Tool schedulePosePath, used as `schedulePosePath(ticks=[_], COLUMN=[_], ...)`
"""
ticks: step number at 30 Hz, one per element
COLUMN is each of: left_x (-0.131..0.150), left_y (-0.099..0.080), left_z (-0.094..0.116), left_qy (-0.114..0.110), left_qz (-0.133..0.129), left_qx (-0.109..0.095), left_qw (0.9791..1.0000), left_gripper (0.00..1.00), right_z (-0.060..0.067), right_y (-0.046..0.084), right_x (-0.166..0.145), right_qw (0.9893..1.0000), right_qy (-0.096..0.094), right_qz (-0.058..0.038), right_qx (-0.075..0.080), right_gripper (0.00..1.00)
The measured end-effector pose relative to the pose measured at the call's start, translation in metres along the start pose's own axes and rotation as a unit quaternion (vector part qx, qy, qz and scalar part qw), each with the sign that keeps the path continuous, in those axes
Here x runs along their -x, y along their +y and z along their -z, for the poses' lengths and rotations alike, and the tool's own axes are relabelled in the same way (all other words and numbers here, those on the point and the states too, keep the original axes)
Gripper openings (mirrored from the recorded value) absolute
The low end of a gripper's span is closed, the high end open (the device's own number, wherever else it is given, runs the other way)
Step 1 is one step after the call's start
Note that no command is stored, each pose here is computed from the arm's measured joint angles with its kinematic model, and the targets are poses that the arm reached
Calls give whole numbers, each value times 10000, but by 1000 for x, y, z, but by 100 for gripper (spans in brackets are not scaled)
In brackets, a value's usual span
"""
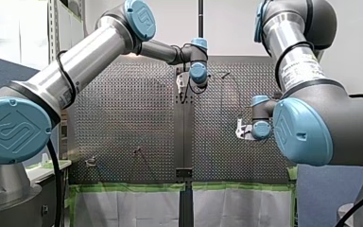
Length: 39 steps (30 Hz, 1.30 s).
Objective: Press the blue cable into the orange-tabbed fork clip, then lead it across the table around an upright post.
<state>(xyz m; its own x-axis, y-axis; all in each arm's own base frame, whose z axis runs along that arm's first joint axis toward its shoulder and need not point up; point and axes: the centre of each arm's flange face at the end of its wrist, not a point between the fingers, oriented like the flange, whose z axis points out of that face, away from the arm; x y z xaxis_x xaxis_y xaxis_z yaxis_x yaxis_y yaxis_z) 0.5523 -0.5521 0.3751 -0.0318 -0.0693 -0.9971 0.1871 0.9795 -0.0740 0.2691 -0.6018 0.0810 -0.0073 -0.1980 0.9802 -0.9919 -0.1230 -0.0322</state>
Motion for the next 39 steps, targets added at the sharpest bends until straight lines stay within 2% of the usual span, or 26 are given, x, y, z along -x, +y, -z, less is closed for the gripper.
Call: schedulePosePath(ticks=[5, 11, 26, 39], left_x=[0, 0, 1, 0], left_y=[2, 3, 5, 7], left_z=[0, 0, 0, -1], left_qy=[3, -5, -17, -4], left_qz=[-2, -2, 3, -22], left_qx=[75, 162, 208, 296], left_qw=[10000, 9999, 9998, 9996], left_gripper=[98, 98, 98, 98], right_z=[-4, -6, -13, -12], right_y=[2, 6, 19, 36], right_x=[29, 51, 128, 186], right_qw=[9999, 9999, 9993, 9982], right_qy=[-114, -149, -324, -504], right_qz=[-1, -38, -59, -123], right_qx=[41, 77, 165, 286], right_gripper=[0, 0, 0, 0])
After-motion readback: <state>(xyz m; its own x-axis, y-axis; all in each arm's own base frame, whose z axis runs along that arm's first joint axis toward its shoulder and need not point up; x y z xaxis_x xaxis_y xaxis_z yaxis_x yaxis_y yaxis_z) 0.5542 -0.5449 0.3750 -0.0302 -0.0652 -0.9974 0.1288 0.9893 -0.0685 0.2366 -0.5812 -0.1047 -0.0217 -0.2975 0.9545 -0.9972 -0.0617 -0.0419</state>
